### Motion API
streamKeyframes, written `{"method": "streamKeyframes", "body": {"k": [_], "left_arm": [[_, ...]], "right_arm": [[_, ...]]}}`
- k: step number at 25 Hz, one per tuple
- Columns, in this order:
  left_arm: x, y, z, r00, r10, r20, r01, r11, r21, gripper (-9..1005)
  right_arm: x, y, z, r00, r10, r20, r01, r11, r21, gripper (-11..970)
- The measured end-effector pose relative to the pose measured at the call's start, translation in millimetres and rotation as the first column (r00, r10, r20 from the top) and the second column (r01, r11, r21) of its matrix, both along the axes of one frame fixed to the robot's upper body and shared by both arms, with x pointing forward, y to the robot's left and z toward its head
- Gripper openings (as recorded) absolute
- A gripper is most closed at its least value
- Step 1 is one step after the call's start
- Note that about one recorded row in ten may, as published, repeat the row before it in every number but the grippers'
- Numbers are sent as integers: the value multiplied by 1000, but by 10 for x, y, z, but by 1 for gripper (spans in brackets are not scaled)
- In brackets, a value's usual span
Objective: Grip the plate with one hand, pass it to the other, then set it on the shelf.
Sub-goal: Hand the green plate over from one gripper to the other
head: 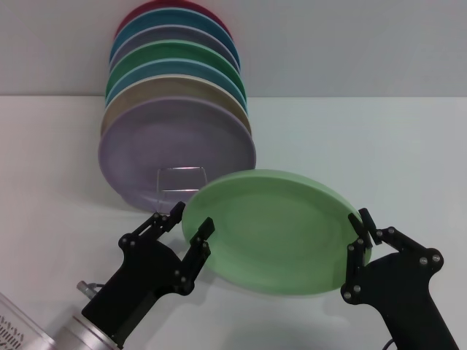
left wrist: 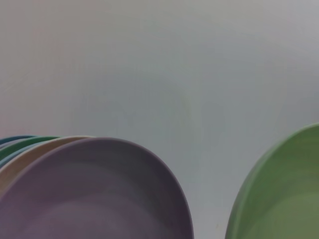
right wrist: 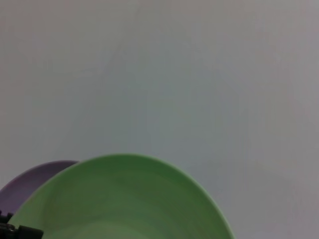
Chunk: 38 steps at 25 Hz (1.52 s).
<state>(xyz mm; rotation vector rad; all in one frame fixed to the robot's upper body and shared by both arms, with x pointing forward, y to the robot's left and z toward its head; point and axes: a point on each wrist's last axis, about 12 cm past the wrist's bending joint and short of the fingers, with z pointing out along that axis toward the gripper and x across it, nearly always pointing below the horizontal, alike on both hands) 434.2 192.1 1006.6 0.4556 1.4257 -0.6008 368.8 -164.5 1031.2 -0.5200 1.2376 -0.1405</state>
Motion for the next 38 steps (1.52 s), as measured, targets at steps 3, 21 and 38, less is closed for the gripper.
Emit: {"method": "streamKeyframes", "body": {"k": [3,21,38], "left_arm": [[9,-4,-2,1000,-2,-4,2,1000,1,443],[24,-2,-3,1000,0,-2,0,1000,9,230],[48,6,2,1000,-2,5,2,1000,18,122]], "right_arm": [[3,1,1,1000,1,1,-1,1000,0,20],[7,3,3,1000,2,2,-2,1000,0,21],[10,5,4,1000,3,3,-3,1000,0,19]]}}
